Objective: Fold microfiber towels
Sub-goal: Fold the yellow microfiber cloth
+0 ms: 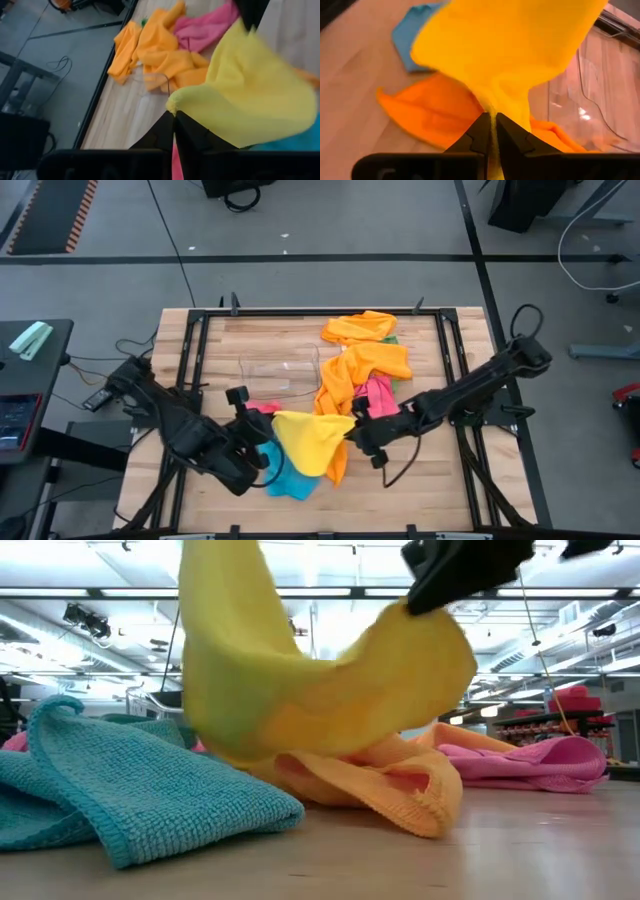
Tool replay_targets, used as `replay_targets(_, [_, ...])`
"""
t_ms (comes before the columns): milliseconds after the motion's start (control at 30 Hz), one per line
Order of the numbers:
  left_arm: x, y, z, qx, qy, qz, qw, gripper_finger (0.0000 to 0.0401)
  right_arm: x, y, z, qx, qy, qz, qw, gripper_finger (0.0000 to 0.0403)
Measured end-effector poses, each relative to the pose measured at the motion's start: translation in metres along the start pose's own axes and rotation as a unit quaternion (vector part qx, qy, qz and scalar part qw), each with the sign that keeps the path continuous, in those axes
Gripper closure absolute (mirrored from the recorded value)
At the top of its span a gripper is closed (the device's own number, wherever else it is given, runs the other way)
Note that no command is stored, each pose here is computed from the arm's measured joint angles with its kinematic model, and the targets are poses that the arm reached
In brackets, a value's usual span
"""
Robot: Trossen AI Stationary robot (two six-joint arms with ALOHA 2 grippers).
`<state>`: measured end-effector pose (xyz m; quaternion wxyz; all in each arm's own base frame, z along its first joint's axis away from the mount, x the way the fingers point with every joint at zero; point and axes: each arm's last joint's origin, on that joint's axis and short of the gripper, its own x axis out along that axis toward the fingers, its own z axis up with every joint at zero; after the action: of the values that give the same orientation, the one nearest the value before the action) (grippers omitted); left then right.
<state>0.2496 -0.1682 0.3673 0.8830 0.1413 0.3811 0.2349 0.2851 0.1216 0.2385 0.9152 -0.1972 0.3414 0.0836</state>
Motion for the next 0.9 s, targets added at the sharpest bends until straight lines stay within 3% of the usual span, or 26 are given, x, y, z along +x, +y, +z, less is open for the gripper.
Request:
replay_targets(300, [0.043,-0.031,-0.034,0.025,0.016,0.015,0.999,0.0388,-0.029,0.0,0.0,0.028,-0.001,0.042,0.999,0.0367])
replay_targets(567, [0.075,-0.047,-0.047,0.039,-0.003,0.006,0.999,0.0375,-0.019,0.005,-0.006,0.027,0.03,0.061,0.997,0.0369])
replay_targets(900, [0.091,-0.055,-0.06,0.024,-0.008,-0.002,1.0,0.0381,0.003,0.011,-0.016,0.032,0.078,0.075,0.994,0.0398])
